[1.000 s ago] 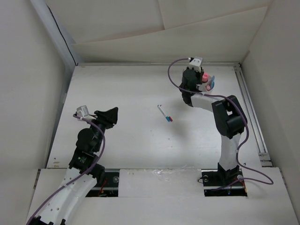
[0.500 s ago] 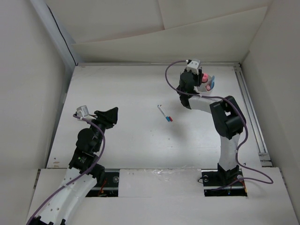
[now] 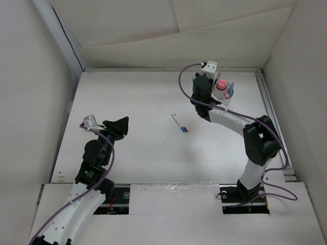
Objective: Sort the stationery into containers
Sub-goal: Place the pen in the storage box, then move the pen to the center of the board.
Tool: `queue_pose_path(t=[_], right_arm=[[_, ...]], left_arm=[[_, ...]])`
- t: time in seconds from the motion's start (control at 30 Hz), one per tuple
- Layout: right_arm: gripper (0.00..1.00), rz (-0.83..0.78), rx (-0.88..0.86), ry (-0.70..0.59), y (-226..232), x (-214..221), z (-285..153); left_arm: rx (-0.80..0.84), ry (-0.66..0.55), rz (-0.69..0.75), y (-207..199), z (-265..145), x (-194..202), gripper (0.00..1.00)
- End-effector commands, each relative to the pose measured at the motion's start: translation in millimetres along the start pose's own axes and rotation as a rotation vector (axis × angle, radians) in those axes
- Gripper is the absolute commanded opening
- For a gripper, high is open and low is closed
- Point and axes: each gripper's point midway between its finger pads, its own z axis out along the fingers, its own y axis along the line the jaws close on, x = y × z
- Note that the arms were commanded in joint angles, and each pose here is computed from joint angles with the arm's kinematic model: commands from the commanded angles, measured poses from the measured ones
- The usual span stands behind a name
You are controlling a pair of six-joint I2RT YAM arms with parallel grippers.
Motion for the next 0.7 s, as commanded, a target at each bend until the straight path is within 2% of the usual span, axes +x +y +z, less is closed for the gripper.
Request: queue_pose_path(t=[0.0,0.17,0.33,0.43,0.47,0.53,0.6,0.67], right_arm=[[0.00,0.187,-0.210,0.078,25,-18,-31],[0.00,0.162,-0.641,0.221,82,1,-104],[0.00,0.018,-0.780,0.435,109,62,-148],[0.13,-0.067,-0.828,0.580,116,108,-173],[0.24,-0.086,-0.836,0.614,120,120,-179],[0.35,-0.113,-0.818,0.645,119,135,-184],[0.43,-0.138,-0.817,0.676,121,146,-185],[0.43,-0.155,-0.819,0.699,123,154,-186]], left_arm=[[0.058,-0.026,0.001,-15,-1,-10,0.41],[0.068,-0.019,0.001,-17,0,-8,0.41],[0.056,-0.006,0.005,-14,4,-4,0.41],[0.056,-0.006,0.005,-14,4,-4,0.41],[0.056,-0.006,0.005,-14,4,-4,0.41],[0.056,-0.006,0.005,-14,4,-4,0.41],[0.043,0.007,0.009,-9,5,1,0.41],[0.043,0.007,0.009,-10,7,2,0.41]])
